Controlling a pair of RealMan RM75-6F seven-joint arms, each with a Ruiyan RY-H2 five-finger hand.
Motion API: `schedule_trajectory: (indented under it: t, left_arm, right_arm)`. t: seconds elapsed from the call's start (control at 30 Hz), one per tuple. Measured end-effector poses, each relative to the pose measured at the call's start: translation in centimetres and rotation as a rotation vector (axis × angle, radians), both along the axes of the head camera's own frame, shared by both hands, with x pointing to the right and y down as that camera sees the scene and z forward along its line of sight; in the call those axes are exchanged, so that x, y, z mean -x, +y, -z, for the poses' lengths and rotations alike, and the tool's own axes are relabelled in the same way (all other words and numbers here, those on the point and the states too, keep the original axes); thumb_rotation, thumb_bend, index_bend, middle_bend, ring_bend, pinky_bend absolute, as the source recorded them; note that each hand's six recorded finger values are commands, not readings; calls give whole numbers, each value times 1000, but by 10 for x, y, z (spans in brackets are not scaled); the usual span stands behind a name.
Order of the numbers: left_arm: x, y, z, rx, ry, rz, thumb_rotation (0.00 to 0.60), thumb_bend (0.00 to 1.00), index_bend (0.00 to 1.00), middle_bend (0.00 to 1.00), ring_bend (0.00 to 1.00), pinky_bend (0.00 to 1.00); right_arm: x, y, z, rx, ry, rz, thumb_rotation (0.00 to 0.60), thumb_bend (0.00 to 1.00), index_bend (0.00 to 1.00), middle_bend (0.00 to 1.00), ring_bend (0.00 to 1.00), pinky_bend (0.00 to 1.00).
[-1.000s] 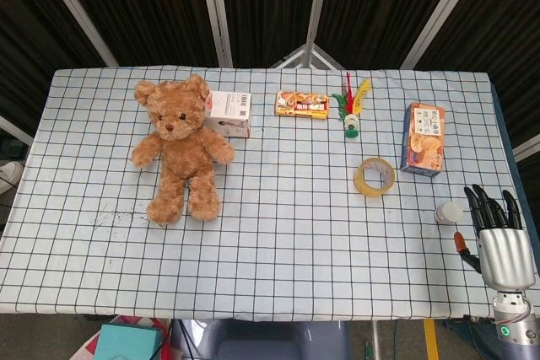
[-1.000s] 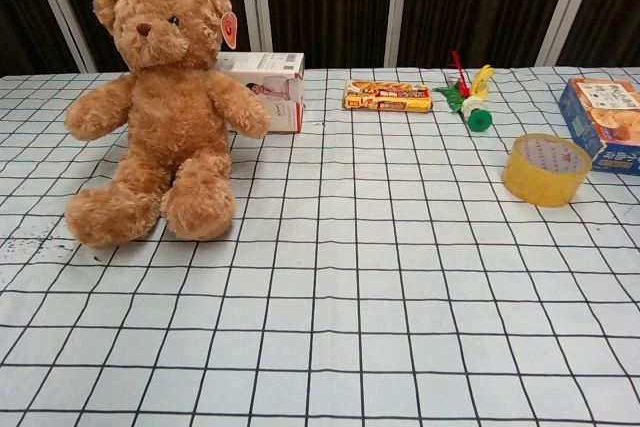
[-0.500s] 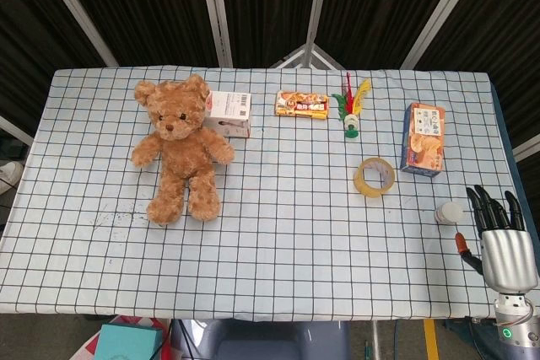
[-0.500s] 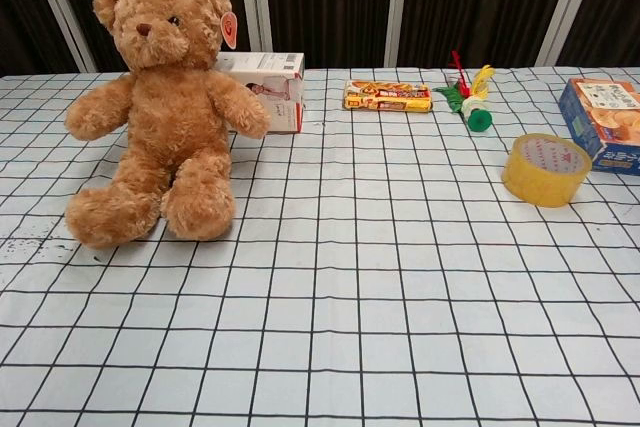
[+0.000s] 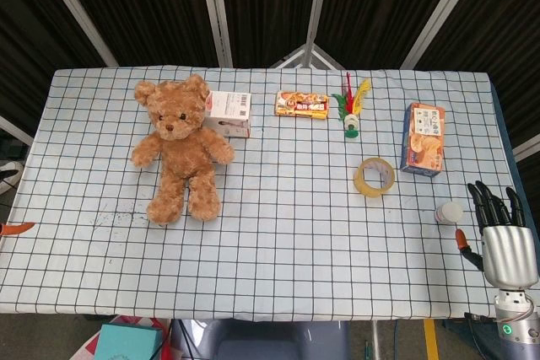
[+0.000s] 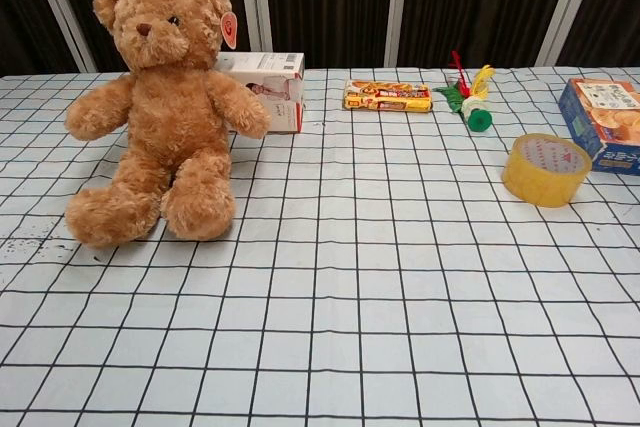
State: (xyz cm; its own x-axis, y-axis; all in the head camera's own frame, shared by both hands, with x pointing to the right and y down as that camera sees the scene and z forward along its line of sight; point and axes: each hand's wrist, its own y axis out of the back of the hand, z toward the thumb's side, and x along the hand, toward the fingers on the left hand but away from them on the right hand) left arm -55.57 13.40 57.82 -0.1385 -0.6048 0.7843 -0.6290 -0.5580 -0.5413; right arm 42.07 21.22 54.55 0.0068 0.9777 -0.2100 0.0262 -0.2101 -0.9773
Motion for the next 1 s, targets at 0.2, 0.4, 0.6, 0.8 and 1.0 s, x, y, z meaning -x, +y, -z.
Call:
schedule_trajectory:
  t: [0.2, 0.4, 0.6, 0.8, 1.0]
  left_arm:
    - [-30, -32, -37, 28, 149, 108, 600, 193, 85, 24, 0, 37]
    - [-63, -56, -68, 63, 246, 159, 600, 178, 81, 20, 0, 37]
    - [-93, -66, -94, 95, 314, 189, 600, 178, 80, 22, 0, 37]
    - [-111, -75, -115, 102, 373, 253, 600, 183, 81, 42, 0, 37]
    - [-131, -82, -134, 119, 388, 244, 600, 259, 127, 92, 0, 37]
  right_arm:
    - [-1, -1, -1, 5, -3, -6, 600, 367, 85, 116, 217, 62]
    - [-2, 0, 0, 4, -4, -14, 600, 367, 85, 116, 217, 62]
    - [-4, 1, -1, 9, 0, -18, 600, 368, 85, 116, 217, 62]
    - [-9, 0, -4, 22, -3, -39, 600, 367, 85, 116, 217, 62]
    - [-12, -1, -7, 32, 0, -48, 600, 367, 85, 116, 217, 62]
